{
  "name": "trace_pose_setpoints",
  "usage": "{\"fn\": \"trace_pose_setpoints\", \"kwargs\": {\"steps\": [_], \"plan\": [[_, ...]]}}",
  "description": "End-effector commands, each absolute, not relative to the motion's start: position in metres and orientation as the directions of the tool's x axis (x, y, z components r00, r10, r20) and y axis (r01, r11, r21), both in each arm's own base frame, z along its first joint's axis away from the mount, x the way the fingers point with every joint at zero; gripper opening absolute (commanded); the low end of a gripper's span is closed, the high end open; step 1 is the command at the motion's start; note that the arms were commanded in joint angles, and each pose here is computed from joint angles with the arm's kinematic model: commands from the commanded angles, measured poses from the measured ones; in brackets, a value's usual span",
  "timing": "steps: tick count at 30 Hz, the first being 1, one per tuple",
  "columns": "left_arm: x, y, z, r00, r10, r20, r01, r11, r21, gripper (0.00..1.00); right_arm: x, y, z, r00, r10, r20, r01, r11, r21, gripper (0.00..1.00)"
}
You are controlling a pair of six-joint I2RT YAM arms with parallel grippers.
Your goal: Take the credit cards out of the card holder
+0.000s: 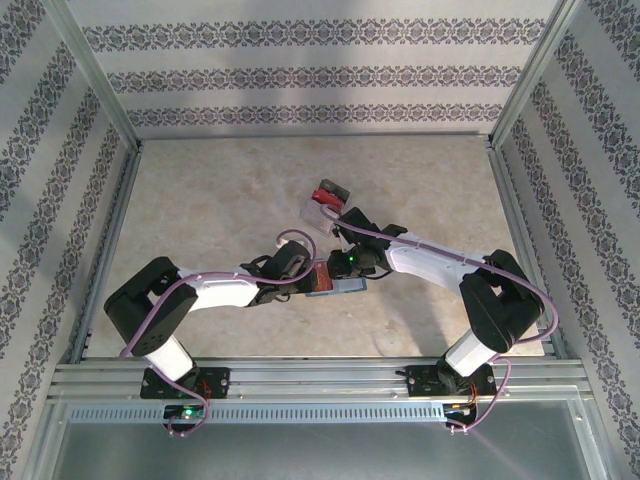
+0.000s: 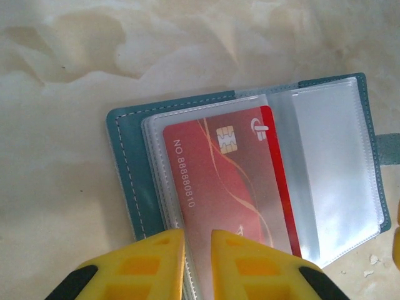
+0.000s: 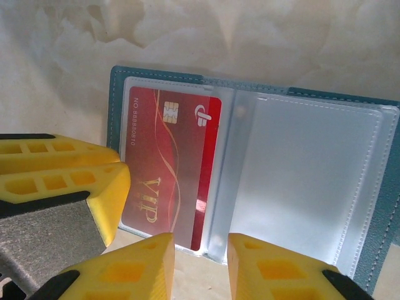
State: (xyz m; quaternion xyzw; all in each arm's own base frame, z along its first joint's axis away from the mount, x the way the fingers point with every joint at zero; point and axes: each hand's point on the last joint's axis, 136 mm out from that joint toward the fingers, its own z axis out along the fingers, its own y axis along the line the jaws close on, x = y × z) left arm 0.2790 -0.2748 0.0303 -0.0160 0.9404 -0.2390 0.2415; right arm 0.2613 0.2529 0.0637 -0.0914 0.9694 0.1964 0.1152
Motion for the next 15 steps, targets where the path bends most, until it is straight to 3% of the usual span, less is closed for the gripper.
{"fn": "trace_pose_setpoints", "kwargs": {"steps": [1, 15], "plan": [[0.287, -0.283, 0.036, -0.876, -0.157, -0.456, 0.098, 0.867, -0.488, 0.18, 0.267, 0.253, 0.059, -0.963, -0.098, -0.251, -0.191, 0.906, 0.378, 0.30], [0.285, -0.281, 0.030, -0.883, -0.153, -0.444, 0.090, 0.873, -0.479, 0.17, 0.270, 0.260, 0.045, -0.974, -0.066, -0.216, -0.160, 0.876, 0.456, 0.30]]}}
